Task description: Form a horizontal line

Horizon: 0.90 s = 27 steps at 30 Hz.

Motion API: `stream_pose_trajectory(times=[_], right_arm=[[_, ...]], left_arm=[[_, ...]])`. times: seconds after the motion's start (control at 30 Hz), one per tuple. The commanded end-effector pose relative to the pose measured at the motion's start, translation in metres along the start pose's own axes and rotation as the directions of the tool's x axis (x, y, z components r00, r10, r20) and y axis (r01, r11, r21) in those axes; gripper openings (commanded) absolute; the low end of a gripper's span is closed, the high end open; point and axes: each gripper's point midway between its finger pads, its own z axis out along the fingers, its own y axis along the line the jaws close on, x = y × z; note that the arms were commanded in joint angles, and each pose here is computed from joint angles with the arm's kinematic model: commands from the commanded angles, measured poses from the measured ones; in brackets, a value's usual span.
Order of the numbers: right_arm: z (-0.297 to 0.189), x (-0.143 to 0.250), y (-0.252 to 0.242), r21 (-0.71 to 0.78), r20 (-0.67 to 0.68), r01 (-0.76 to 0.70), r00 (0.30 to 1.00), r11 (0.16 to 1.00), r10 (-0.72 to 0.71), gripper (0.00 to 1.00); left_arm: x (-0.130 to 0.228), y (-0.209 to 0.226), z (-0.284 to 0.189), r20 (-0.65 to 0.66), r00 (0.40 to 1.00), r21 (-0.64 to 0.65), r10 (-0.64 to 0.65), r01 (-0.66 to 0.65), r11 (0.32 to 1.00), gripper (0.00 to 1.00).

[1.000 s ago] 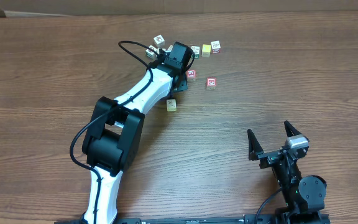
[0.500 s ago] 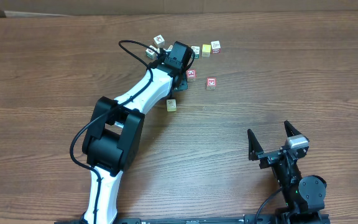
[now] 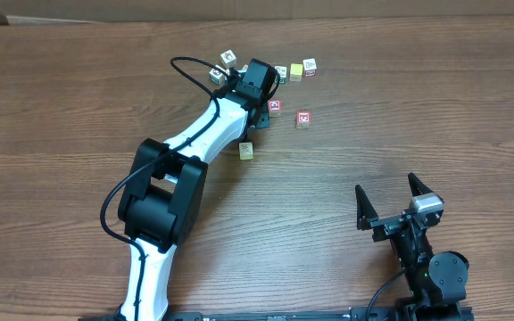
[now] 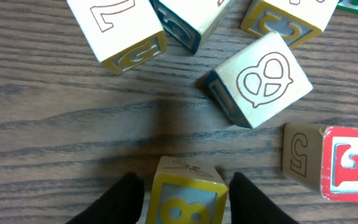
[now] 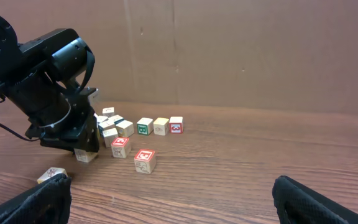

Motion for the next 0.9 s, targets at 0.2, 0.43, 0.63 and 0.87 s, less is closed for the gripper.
stream_pose_trajectory(times=[0.2,0.43,0.63,0.87], right_arm=[[0.000,0.002,0.000,0.001,0.001,0.005,1.000,1.000,-0.005,1.00],[0.000,0.002,0.000,0.001,0.001,0.005,1.000,1.000,-0.005,1.00],[0.000,0.002,0.000,0.001,0.001,0.005,1.000,1.000,-0.005,1.00],[0.000,0.002,0.000,0.001,0.001,0.005,1.000,1.000,-0.005,1.00]], left_arm=[[-0.007,-0.004,0.001,0.018,1.000,0.010,0.015,-0.015,1.000,0.34],[-0.007,-0.005,0.001,0.019,0.999,0.011,0.026,-0.026,1.000,0.33],[-0.014,-0.006,-0.014,0.038,0.999,0.023,0.022,-0.023,0.999,0.32],[-0.021,-0.009,-0.044,0.072,0.997,0.016,0.033,-0.034,0.999,0.30]])
